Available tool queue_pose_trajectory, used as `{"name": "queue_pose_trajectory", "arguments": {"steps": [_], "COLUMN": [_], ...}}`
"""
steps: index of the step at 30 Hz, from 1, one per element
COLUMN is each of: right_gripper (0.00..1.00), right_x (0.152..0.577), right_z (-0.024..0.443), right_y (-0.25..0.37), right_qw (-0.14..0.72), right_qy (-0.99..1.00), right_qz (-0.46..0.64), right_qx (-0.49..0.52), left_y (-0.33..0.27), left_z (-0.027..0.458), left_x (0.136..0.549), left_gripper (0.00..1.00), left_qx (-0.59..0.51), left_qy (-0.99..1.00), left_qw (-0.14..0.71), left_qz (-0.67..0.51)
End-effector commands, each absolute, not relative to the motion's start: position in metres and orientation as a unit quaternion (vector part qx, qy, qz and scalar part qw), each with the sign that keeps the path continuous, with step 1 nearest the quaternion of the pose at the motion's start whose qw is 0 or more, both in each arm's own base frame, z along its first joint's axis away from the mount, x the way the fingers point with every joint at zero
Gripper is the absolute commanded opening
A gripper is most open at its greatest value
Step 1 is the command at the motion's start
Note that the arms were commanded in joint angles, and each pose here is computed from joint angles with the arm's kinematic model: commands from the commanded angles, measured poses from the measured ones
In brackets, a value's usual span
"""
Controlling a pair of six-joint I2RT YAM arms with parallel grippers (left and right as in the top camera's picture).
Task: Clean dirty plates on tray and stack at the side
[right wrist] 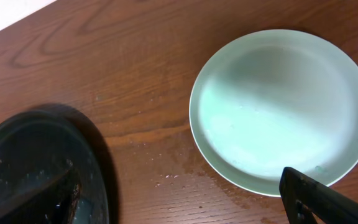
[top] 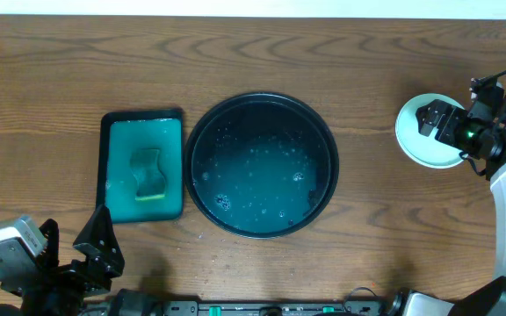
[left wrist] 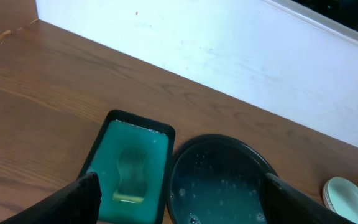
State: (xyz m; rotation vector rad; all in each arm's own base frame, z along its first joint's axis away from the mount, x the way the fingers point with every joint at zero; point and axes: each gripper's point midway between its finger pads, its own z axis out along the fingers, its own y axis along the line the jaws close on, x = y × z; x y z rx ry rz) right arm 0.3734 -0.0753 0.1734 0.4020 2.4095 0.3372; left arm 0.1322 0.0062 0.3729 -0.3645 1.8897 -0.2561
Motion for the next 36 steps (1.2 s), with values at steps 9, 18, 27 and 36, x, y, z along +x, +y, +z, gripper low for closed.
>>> {"name": "queue_pose_trajectory", "arguments": {"steps": [9, 18, 27, 36], "right_gripper": [0.99, 0.99, 0.99, 0.99], "right_x": [0.376, 0.376, 0.376, 0.376], "right_z": [0.182, 0.182, 0.182, 0.182], "right_y": [-0.074, -0.074, -0.074, -0.074], "right_qw": [0.342, 0.342, 0.342, 0.342], "right_qy": [0.921, 0.921, 0.921, 0.921], "right_qz": [0.122, 0.122, 0.122, 0.122], "right_qx": [0.14, 0.14, 0.14, 0.14], "left_y": [0.008, 0.008, 0.012, 0.027], "left_z": [0.377, 0.377, 0.338, 0.333], "left_x": [0.13, 0.13, 0.113, 0.1], "left_gripper": [0.82, 0.82, 0.82, 0.82], "left_qx": [-0.152, -0.152, -0.149, -0.181], "left_qy": [0.8, 0.8, 0.848, 0.841], "left_qw": [0.571, 0.571, 0.503, 0.508], "left_qz": [-0.103, -0.103, -0.074, -0.045]}}
